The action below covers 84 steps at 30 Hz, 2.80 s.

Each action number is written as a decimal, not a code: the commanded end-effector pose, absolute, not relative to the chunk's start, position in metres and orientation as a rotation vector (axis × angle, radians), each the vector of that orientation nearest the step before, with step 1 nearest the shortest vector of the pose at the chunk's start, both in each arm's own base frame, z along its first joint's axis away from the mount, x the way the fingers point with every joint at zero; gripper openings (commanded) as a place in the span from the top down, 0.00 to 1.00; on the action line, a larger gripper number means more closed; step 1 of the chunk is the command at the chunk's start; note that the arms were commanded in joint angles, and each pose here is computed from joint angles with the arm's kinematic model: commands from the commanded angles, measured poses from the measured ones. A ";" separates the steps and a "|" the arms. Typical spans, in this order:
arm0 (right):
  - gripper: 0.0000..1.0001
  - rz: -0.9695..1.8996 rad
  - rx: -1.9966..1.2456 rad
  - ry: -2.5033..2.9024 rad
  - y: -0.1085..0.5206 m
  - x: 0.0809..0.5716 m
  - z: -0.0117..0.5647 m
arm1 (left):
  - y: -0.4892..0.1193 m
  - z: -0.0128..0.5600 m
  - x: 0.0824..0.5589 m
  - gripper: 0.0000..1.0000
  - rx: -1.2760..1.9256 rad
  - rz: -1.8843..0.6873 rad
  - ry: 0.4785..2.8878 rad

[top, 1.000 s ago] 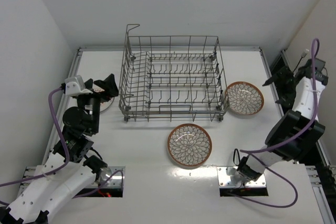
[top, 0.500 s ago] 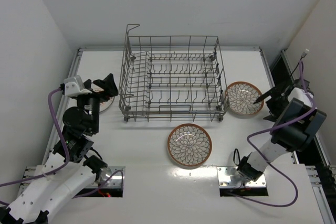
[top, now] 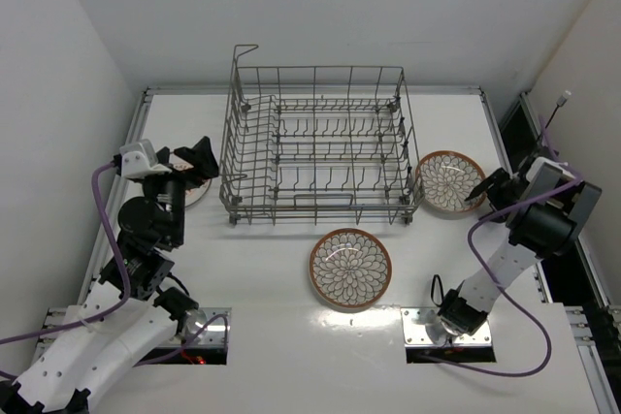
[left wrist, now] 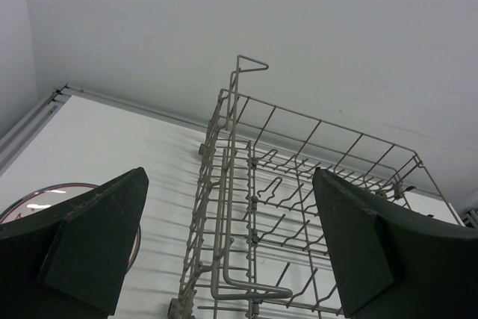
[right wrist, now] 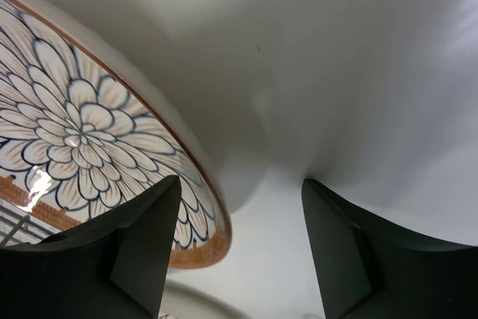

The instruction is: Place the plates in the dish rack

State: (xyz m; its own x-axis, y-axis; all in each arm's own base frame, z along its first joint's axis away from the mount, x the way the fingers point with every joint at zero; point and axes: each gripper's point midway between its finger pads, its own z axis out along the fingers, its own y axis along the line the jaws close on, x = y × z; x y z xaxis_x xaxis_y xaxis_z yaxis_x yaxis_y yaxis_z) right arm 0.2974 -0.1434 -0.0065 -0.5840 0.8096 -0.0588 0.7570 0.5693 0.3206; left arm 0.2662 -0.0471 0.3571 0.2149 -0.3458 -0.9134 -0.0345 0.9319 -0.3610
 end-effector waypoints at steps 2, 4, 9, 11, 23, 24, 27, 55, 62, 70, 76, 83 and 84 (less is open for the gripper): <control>0.43 0.387 1.221 2.576 -0.152 0.324 -0.010 | -0.048 0.364 0.267 0.09 -0.337 -0.229 1.316; 0.52 0.430 1.218 2.574 -0.149 0.329 -0.015 | -0.046 0.364 0.267 0.09 -0.345 -0.223 1.316; 0.82 0.479 1.182 2.599 -0.144 0.335 -0.020 | -0.046 0.363 0.268 0.08 -0.346 -0.209 1.317; 0.96 0.468 1.186 2.604 -0.146 0.335 -0.019 | -0.046 0.363 0.268 0.08 -0.346 -0.209 1.317; 1.00 0.097 1.185 2.165 -0.194 0.355 0.155 | -0.047 0.363 0.270 0.08 -0.346 -0.209 1.317; 1.00 0.057 1.183 2.107 -0.199 0.353 0.173 | -0.045 0.361 0.270 0.08 -0.351 -0.198 1.324; 1.00 -0.103 1.189 1.973 -0.201 0.336 0.233 | -0.045 0.361 0.270 0.08 -0.351 -0.198 1.324; 1.00 -0.272 0.564 1.929 -0.007 0.383 0.325 | -0.043 0.354 0.272 0.08 -0.357 -0.172 1.346; 1.00 -0.467 0.565 1.930 -0.004 0.389 0.316 | -0.044 0.356 0.270 0.08 -0.353 -0.183 1.339; 1.00 -0.599 0.460 1.975 0.029 0.401 0.298 | -0.043 0.359 0.268 0.07 -0.362 -0.195 1.330; 1.00 -0.690 0.419 2.002 0.041 0.404 0.272 | -0.040 0.361 0.266 0.06 -0.373 -0.193 1.321; 1.00 -0.812 0.371 2.024 0.043 0.395 0.249 | -0.040 0.361 0.266 0.06 -0.373 -0.193 1.321; 1.00 -0.823 0.362 2.026 0.046 0.395 0.246 | -0.040 0.361 0.266 0.06 -0.373 -0.193 1.321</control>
State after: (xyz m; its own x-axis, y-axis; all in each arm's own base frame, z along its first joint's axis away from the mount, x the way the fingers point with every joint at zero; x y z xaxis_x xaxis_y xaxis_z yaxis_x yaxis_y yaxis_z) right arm 0.3925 0.0571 0.2302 -0.6293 -0.0537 -0.7753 0.4308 0.8062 -0.4056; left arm 0.2685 -0.0408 0.3531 0.2137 -0.3253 -0.9212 -0.0819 0.9337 -0.3487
